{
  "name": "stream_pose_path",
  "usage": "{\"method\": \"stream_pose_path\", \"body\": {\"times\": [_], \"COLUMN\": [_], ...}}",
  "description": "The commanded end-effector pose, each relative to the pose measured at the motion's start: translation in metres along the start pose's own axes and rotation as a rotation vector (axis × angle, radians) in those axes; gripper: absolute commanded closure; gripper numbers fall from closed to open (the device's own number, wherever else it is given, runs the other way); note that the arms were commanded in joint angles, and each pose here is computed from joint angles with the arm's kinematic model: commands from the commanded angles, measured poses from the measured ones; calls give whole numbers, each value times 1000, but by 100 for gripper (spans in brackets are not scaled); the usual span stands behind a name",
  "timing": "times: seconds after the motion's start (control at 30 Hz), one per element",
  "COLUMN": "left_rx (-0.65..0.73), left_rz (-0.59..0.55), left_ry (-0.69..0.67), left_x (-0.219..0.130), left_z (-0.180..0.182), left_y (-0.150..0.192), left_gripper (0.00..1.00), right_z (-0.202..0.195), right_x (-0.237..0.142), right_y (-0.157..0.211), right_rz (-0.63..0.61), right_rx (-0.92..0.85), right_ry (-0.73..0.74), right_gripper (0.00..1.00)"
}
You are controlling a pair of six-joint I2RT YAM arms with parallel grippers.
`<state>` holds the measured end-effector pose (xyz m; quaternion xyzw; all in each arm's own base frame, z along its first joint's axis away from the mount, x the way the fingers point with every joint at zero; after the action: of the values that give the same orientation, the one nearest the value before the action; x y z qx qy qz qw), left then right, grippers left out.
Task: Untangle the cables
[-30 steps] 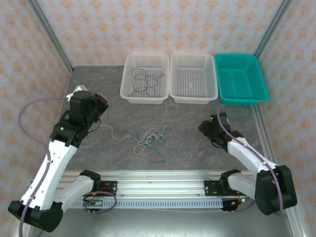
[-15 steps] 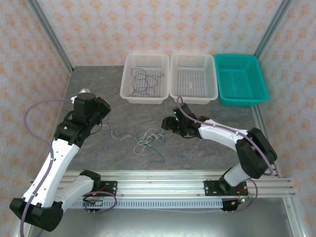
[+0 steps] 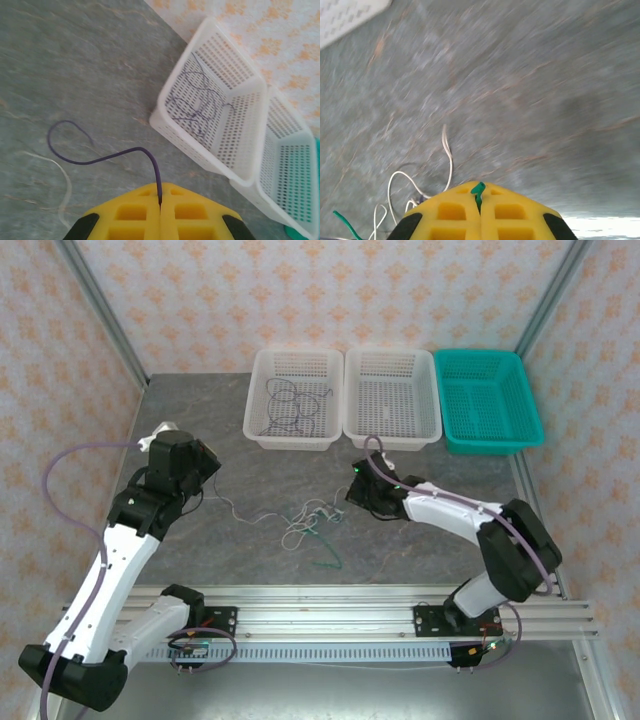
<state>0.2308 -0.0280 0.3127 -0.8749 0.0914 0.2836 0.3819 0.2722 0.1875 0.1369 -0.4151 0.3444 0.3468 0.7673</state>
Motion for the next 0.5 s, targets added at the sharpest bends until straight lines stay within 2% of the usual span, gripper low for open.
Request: {"method": "stream_pose_path", "body": {"times": [0.0,0.13,0.3,0.47], "left_rx": [70,65,-16,-65], "left_rz": [-105,-120,-122,-128], "left_ry": [-136,-188,-209,-265], "left_x": [-14,-14,-3,2], "left_z": [18,30,50,70], "left_y": [-16,-22,-22,-31], "left_gripper": [100,100,100,100], "right_z": [-46,-96,-151,-185], "right_x": [-19,-33,-46,-53], "right_y": [-27,-49,-67,-74], "right_rz": [-146,-216,-269,-282], "right_rx": [54,125,215,345], "right_ry": [175,280,409,463], "right_gripper": [100,100,100,100]}}
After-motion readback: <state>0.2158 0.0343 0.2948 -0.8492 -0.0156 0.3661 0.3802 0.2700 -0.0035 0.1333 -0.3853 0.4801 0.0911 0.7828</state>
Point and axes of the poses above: each hand's point on the last joint's axis, 136 mm out from that joint toward the fingers, its own x axis out along the fingers, its own z axis along the line the jaws close on, y = z × x, the point moved 7 cm from there along -x, back along the fingers
